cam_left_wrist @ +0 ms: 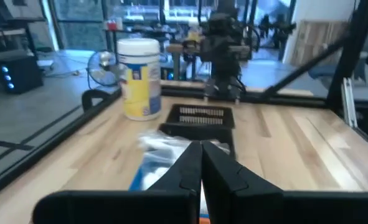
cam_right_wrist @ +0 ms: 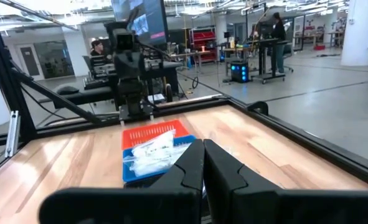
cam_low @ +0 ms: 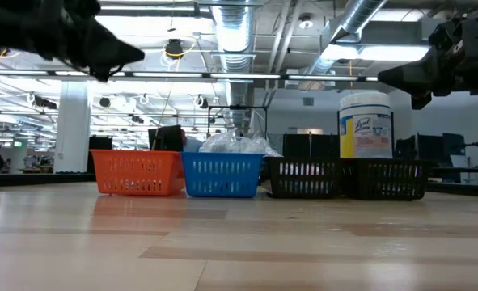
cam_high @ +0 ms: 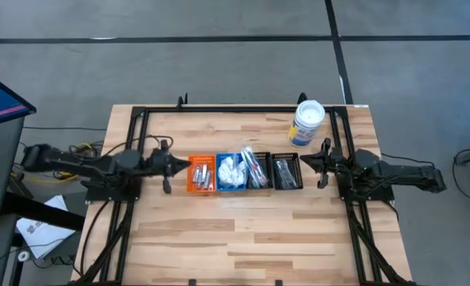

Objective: Pick & Place Travel size toiletries
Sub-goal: Return to Home Position

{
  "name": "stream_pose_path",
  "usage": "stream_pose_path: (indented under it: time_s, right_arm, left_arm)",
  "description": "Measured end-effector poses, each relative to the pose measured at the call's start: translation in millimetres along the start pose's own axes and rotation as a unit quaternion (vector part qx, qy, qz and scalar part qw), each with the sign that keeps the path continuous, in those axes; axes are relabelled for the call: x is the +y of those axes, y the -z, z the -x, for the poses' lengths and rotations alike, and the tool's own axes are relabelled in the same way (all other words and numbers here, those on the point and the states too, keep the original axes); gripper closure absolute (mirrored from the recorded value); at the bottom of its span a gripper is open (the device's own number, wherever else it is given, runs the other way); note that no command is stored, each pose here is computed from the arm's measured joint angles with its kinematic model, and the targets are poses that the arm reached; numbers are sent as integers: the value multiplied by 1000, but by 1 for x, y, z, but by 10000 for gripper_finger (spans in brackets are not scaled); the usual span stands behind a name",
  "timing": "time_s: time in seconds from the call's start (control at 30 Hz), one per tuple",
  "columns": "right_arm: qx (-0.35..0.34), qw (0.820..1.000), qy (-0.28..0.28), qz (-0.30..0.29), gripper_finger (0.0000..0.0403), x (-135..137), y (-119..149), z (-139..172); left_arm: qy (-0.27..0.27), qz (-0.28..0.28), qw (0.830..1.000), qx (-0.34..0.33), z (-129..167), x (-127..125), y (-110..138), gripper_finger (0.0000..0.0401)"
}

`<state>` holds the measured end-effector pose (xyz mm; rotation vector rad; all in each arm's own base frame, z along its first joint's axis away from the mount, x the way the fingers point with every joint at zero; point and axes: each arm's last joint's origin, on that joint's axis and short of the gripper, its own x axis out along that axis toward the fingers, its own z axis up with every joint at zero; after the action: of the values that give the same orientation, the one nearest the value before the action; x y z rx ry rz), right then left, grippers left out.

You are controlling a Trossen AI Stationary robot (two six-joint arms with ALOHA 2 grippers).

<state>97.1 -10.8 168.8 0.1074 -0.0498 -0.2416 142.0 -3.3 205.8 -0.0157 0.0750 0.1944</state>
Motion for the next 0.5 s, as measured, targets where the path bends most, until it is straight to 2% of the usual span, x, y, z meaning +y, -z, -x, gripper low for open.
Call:
stream_pose_path:
  time_s: [0.23, 0.5]
  right_arm:
    - [0, 1000, 0, 0, 403, 0, 0, 0]
    - [0, 1000, 0, 0, 403, 0, 0, 0]
  left_arm:
    - [15, 41, 997, -67, 17, 19, 15, 400]
    - [35, 33, 992, -117, 30, 20, 25, 400]
